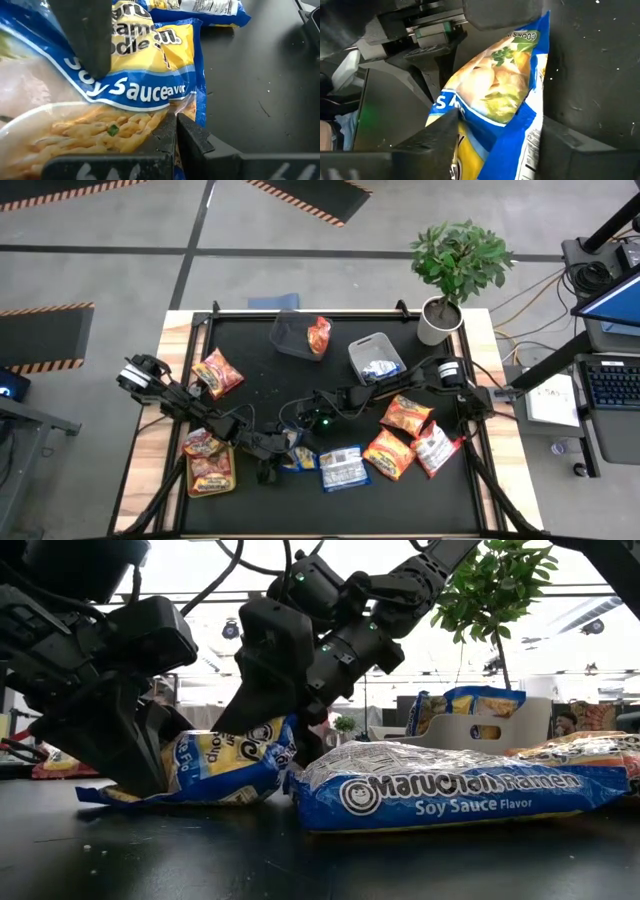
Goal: Sort Maruchan noodles
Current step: Put the blue noodle back into the white bin
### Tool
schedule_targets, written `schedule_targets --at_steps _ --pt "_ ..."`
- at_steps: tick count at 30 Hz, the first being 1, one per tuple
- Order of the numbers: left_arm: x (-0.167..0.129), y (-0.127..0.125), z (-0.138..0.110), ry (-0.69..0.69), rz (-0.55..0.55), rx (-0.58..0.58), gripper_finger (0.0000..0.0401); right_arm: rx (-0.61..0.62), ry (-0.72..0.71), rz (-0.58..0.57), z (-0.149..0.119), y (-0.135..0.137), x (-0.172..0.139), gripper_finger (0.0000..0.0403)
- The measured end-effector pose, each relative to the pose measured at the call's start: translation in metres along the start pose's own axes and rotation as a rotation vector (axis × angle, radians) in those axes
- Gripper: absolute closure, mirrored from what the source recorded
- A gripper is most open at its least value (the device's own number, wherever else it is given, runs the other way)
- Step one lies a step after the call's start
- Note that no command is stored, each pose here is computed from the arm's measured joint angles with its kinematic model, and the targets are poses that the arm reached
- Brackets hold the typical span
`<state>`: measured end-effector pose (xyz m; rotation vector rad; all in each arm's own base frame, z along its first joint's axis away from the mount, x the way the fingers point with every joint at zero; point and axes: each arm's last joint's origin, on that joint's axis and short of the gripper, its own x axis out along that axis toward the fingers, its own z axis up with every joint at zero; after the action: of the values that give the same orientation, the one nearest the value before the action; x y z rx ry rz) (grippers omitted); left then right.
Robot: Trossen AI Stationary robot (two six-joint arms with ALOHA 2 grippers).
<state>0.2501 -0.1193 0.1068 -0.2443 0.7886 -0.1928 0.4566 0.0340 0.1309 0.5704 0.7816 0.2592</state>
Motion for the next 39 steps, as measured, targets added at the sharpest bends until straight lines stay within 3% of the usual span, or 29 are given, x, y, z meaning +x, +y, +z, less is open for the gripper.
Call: schedule_targets --at_steps 8,14,22,31,39 --pt "-0.004 -0.001 0.002 -0.010 -0.006 0.028 0.0401 -0.007 0.000 0.004 0.000 0.001 -0.001 0.0284" --pt "-0.023 -0.002 0.008 -0.008 0.015 0.062 0.0401 -0.033 -0.004 0.003 0.002 0.001 -0.002 0.0336" --pt "-0.064 -0.007 0.024 -0.076 0.001 0.137 0.0401 -0.092 -0.022 0.006 0.007 0.004 -0.009 0.0357" --pt "-0.117 -0.014 0.049 -0.334 -0.007 0.409 0.0401 -0.218 -0.129 -0.016 0.036 0.031 -0.057 0.0360" --pt "-0.158 -0.017 0.061 -0.553 0.011 0.602 0.0401 -0.335 -0.180 -0.208 0.053 0.049 -0.121 0.0377"
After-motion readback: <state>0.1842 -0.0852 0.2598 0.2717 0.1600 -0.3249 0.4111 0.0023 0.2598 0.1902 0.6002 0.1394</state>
